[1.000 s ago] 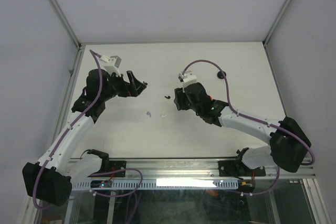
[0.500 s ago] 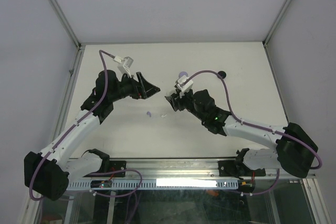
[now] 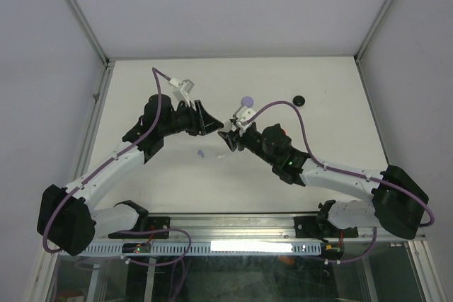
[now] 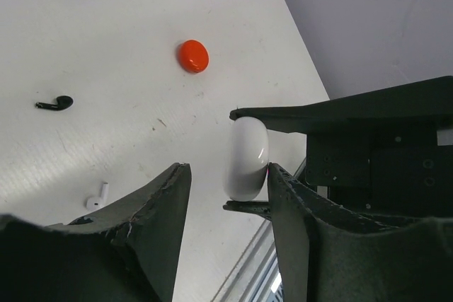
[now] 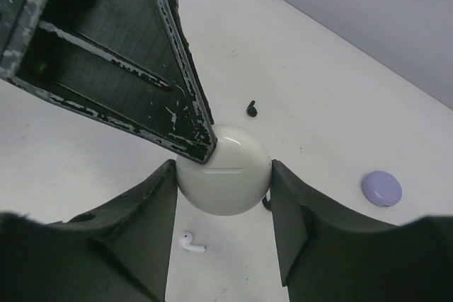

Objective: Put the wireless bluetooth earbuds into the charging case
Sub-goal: Pick up the charging case at the center of the board.

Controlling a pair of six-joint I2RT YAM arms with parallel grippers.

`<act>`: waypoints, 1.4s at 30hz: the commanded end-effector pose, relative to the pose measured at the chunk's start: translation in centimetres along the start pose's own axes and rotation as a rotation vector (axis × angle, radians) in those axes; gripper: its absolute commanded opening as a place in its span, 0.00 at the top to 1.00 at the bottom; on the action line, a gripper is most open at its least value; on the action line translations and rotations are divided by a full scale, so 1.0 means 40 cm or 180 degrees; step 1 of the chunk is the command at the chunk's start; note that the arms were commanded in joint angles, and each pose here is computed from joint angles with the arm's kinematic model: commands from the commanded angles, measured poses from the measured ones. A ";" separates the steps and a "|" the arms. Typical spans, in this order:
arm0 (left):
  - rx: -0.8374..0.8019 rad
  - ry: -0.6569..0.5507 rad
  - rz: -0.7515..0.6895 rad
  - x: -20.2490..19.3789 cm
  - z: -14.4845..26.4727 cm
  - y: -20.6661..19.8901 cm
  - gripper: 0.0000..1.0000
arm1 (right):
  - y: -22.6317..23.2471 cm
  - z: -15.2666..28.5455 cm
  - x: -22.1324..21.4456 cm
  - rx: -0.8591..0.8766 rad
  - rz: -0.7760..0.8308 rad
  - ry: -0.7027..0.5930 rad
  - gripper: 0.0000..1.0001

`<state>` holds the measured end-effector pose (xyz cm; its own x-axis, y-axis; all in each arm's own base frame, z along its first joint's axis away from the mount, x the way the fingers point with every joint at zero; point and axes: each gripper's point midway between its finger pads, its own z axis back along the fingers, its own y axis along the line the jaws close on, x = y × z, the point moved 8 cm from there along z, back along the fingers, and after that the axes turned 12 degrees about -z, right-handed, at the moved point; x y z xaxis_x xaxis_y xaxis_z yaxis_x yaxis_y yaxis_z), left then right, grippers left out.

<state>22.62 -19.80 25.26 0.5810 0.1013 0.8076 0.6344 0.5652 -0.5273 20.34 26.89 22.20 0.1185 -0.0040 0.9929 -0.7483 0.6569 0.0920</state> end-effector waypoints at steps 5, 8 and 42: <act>-0.0364 -0.0105 -0.0117 0.019 -0.020 -0.030 0.58 | 0.022 -0.005 0.061 0.0202 0.0034 -0.0380 0.65; -0.0433 -0.0108 -0.0156 0.019 -0.020 -0.035 0.63 | 0.027 -0.006 0.060 0.0258 0.0028 -0.0378 0.64; -0.1365 -0.0027 -0.2391 0.143 0.084 -0.151 1.00 | -0.189 0.075 0.188 -0.0552 0.0059 -0.0251 0.40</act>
<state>20.67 -19.49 32.44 0.0758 -0.1776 0.9812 0.9719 0.2329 -0.0329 24.02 18.88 26.49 0.1317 0.0108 0.9912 -0.6170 0.7836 0.0735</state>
